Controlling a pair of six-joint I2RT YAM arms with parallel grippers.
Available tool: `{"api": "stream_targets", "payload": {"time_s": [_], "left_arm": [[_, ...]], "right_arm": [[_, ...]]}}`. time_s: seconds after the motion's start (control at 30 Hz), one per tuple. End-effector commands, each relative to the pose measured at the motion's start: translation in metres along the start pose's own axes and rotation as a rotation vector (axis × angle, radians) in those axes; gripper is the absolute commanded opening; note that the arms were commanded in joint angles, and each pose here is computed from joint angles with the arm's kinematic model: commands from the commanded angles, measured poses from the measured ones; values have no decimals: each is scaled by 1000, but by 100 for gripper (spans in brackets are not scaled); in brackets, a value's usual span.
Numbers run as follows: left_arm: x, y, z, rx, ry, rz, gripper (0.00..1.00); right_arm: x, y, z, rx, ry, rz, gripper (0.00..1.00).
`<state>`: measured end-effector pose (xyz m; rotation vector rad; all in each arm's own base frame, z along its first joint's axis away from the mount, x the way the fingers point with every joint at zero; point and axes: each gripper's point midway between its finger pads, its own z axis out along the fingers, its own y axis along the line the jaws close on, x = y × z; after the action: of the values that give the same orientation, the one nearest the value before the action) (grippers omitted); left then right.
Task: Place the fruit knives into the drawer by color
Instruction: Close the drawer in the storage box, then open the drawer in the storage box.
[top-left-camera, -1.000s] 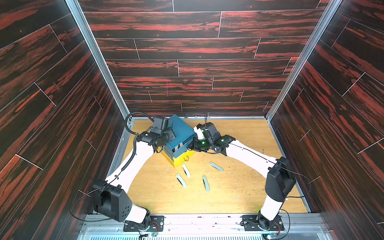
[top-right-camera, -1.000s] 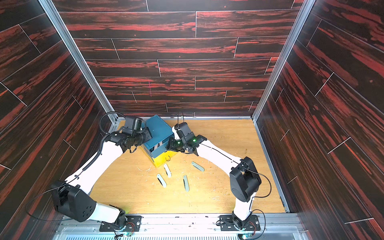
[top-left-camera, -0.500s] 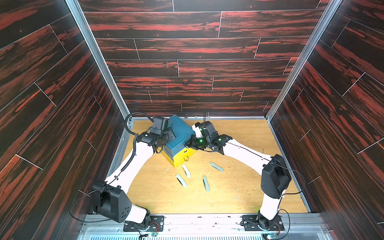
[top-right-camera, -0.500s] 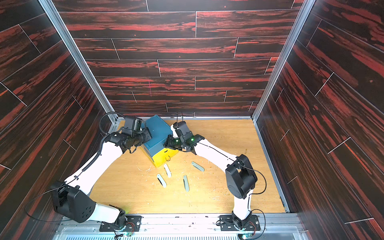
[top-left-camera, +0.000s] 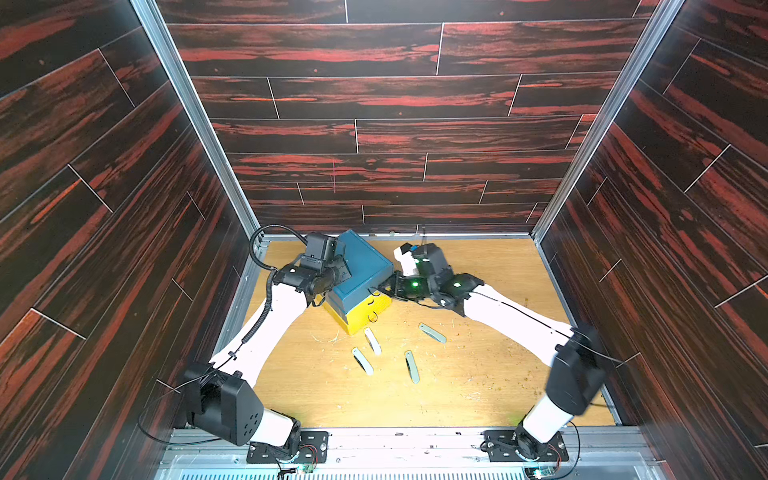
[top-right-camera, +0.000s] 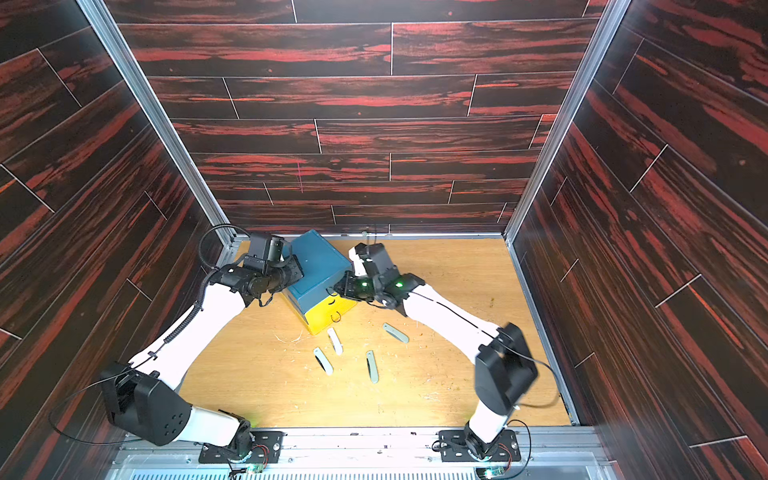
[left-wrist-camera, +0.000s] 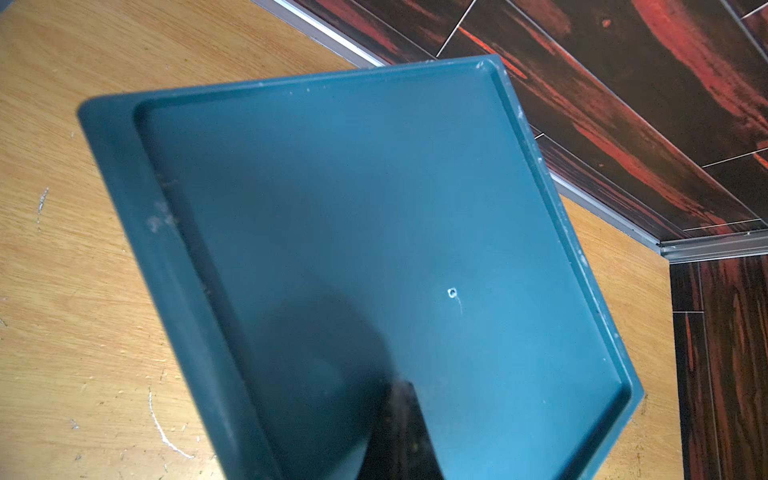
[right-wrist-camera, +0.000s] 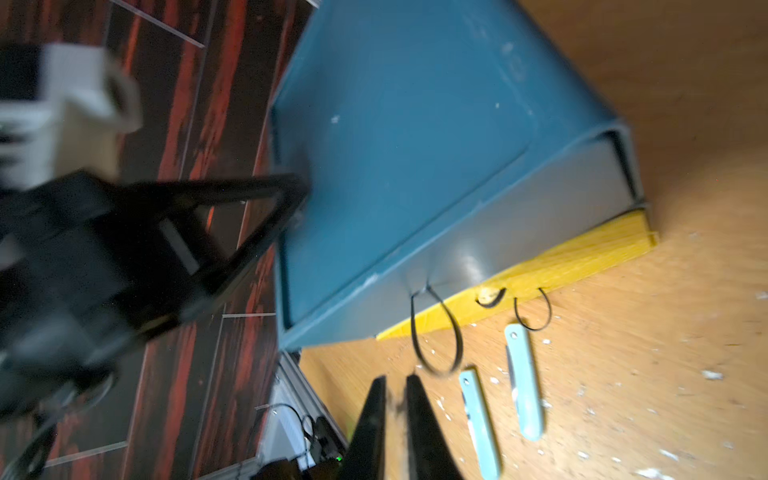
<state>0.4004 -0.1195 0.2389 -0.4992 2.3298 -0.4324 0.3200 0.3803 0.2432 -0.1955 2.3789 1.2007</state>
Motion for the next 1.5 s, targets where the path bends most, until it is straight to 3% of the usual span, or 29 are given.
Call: {"api": "stream_targets", "payload": {"time_s": [0.0, 0.27, 0.83, 1.2, 1.47], "left_arm": [[22, 17, 2, -59, 76, 3, 0], [22, 16, 5, -58, 78, -2, 0], [21, 14, 7, -58, 82, -4, 0], [21, 15, 6, -60, 81, -1, 0], [20, 15, 3, -63, 78, 6, 0]], "right_arm": [[7, -10, -13, 12, 5, -20, 19], [31, -42, 0, -151, 73, 186, 29], [33, -67, 65, -341, 80, 447, 32], [37, -56, 90, -419, -4, 464, 32], [43, -69, 94, -381, -25, 484, 31]]}}
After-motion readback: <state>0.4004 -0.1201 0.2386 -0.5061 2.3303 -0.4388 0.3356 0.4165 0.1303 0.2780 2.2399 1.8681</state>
